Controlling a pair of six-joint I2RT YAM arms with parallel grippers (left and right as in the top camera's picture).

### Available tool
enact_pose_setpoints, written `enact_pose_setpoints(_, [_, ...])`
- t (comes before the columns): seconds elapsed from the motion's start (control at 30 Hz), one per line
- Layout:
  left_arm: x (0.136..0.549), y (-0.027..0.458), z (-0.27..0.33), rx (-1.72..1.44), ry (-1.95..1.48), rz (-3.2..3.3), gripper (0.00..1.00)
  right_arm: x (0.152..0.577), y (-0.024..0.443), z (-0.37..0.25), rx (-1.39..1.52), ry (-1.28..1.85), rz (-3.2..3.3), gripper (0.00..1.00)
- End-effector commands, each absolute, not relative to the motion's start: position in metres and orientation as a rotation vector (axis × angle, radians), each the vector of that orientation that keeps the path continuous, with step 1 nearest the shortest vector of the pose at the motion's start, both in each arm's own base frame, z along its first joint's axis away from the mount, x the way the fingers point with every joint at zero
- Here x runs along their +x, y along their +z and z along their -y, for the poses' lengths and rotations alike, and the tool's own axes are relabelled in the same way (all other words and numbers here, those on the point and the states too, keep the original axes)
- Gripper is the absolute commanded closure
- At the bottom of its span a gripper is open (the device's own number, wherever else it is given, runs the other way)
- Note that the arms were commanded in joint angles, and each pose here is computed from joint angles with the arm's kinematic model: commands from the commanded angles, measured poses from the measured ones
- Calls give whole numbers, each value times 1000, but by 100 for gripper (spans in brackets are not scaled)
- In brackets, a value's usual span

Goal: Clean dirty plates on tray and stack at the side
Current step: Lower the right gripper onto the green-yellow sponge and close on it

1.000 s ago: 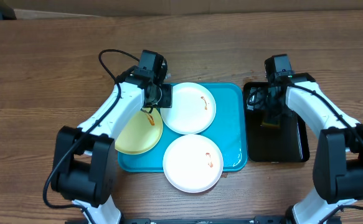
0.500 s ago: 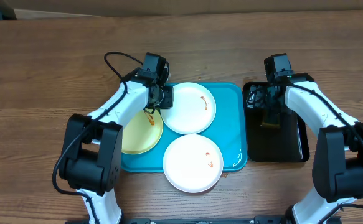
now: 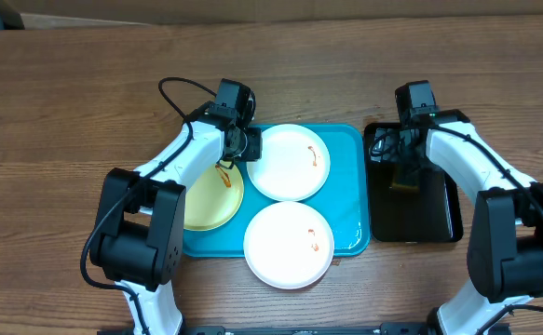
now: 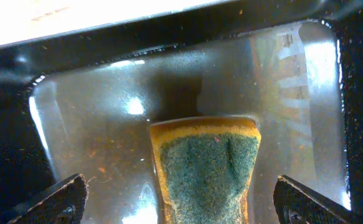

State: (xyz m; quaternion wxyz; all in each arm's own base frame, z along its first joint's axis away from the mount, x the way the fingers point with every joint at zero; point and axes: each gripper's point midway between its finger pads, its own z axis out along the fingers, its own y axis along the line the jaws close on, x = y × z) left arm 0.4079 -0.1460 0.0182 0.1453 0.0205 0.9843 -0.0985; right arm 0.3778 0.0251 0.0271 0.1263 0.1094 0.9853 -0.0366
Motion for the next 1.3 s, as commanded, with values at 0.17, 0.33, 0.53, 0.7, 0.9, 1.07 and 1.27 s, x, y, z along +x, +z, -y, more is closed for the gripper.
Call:
enact_pose_setpoints(0.17, [403,16,144,58,-269,-2869,52,367,3,-20,323,-133,-2878,15])
enact_pose_setpoints(0.33, [402,16,144,58,-268,-2873,54,371,8,-21,321,-130,-2869,27])
enact_pose_setpoints(0.53, [399,16,149,64,-309,-2887,56,376,11,-21,320,-126,-2857,34])
enact_pose_setpoints(0.7, [396,16,150,67,-326,-2895,56,375,11,-21,316,-128,-2861,83])
enact_pose_setpoints(0.9, [396,16,150,67,-326,-2895,57,370,15,-20,316,-139,-2892,37])
enact_pose_setpoints(1.07, [396,16,150,67,-326,-2895,57,354,15,-18,317,-167,-2962,23])
enact_pose_setpoints(1.27, [396,16,150,67,-325,-2895,57,330,3,-16,327,-198,-3037,24])
